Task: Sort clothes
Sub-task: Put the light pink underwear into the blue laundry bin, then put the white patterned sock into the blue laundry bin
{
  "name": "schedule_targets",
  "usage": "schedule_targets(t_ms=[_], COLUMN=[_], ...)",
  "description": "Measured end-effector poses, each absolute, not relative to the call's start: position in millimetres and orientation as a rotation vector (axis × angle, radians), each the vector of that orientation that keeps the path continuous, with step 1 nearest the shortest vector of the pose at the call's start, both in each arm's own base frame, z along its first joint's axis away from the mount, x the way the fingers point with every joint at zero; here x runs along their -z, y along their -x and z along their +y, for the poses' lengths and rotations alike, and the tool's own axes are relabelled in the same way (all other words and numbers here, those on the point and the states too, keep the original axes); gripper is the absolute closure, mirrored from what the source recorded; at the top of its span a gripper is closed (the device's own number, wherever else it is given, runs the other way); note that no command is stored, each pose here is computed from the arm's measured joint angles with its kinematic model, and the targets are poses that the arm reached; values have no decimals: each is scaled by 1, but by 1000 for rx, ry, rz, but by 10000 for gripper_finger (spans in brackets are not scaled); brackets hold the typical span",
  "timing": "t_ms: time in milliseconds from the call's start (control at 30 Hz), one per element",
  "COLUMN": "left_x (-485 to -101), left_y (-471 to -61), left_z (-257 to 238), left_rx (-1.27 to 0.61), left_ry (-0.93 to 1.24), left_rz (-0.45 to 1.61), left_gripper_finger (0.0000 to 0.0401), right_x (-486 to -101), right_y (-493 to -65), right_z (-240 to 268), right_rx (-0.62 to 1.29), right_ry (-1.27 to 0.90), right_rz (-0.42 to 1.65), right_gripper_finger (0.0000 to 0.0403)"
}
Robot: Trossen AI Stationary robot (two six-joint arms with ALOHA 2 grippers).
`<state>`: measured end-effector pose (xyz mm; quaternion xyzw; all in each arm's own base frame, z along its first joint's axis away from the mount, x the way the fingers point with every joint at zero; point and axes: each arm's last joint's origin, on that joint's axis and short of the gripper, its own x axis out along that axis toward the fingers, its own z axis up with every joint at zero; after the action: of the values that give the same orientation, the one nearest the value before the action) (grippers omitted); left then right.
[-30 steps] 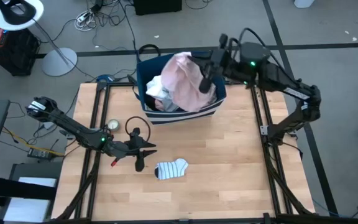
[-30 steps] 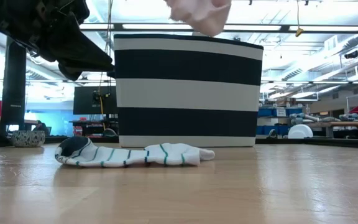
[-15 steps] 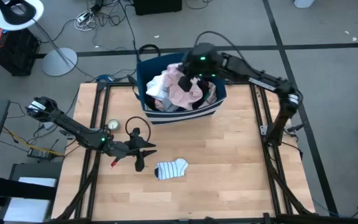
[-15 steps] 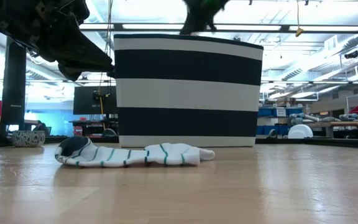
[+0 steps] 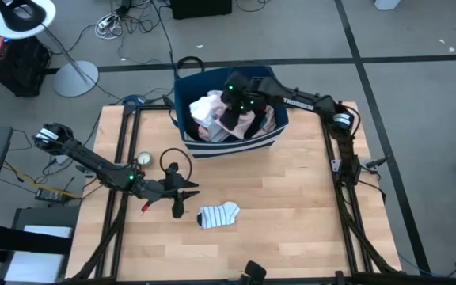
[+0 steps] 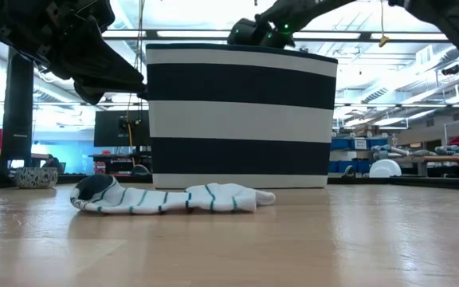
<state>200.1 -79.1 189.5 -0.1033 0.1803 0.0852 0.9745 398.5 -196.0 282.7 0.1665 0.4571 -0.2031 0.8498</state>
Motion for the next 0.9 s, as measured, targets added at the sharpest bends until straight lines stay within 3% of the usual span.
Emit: schedule_targets(t_ms=[200,633,900], left_x=[-190,-171,-163], left_y=[-200,-208,-227], left_z=[-79,-85,-97], left_rx=[-172,-119,-35], left_ry=[208,187,185], left_rz=[364,456,544], left_gripper_finger=[284,284,284], right_x=[-295,-425,-466], right_y=[-392,-313,-280], right_z=[-193,-148,-101], right_rx=[428,417,322], right_ry=[-346,-255,-198], right_rz=[944,610,499], right_gripper_finger=[175,177,179])
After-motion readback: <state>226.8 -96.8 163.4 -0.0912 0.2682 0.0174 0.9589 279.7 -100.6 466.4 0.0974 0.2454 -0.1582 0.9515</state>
